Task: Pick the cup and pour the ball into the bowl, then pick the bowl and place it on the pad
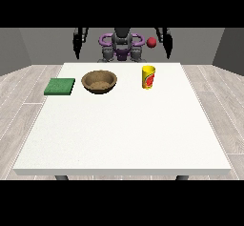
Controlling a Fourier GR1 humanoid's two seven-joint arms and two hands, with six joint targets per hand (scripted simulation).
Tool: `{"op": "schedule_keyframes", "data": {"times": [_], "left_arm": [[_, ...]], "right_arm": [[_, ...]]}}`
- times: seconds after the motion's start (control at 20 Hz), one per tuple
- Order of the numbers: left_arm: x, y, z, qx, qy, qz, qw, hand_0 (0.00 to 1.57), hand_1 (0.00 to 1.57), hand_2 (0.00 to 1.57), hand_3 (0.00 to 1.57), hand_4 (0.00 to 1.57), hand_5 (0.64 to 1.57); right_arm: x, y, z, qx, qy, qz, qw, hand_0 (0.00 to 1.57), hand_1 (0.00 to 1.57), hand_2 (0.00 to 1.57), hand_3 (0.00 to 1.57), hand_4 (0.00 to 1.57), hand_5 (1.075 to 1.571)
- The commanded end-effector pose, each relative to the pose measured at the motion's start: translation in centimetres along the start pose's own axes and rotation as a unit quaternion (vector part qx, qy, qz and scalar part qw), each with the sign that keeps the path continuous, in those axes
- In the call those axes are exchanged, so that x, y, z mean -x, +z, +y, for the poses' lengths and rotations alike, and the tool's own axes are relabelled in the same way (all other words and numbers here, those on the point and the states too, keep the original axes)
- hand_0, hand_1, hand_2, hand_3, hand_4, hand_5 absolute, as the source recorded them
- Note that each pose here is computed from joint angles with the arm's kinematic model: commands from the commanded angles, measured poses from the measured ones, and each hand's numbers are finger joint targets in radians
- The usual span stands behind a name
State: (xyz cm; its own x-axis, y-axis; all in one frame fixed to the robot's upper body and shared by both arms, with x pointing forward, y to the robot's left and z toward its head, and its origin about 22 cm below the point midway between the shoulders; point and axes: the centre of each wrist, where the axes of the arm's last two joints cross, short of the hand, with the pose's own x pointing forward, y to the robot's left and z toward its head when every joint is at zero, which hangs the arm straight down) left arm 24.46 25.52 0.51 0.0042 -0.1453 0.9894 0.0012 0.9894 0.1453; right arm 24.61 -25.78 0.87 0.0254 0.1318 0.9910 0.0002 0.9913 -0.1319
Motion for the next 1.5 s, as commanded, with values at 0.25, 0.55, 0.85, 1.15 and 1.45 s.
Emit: {"op": "schedule_keyframes", "data": {"times": [0.25,0.55,0.85,1.15,1.45], "left_arm": [[-3.3,-0.3,1.2,0.008,-0.017,-0.013,1.000,0.00,0.00,0.00,0.00,0.00,1.524],[-2.5,5.4,-5.4,0.043,0.167,-0.039,0.984,0.00,0.00,0.00,0.00,0.00,1.521],[-4.0,3.7,-2.9,0.042,0.103,-0.113,0.987,0.00,0.00,0.00,0.00,0.00,1.453],[-5.4,-0.5,-2.8,0.021,0.056,-0.178,0.982,0.00,0.00,0.00,0.00,0.00,1.335],[-4.5,-4.3,-0.6,0.000,0.025,-0.196,0.980,0.00,0.00,0.00,0.00,0.00,1.255]], "right_arm": [[-3.1,-0.1,-1.4,0.005,0.017,-0.005,0.9998,0.00,0.00,0.00,0.00,0.00,1.568],[-0.2,2.1,-3.2,0.067,-0.068,-0.013,0.9953,0.00,0.00,0.00,0.00,0.00,1.566],[-2.5,0.3,-2.7,0.032,-0.069,-0.071,0.9946,0.00,0.00,0.00,0.00,0.00,1.566],[-2.0,-2.4,-3.1,0.021,-0.079,-0.134,0.9875,0.00,0.00,0.00,0.00,0.00,1.566],[-2.6,-4.7,-1.6,0.010,-0.065,-0.182,0.9811,0.00,0.00,0.00,0.00,0.00,1.560]]}}
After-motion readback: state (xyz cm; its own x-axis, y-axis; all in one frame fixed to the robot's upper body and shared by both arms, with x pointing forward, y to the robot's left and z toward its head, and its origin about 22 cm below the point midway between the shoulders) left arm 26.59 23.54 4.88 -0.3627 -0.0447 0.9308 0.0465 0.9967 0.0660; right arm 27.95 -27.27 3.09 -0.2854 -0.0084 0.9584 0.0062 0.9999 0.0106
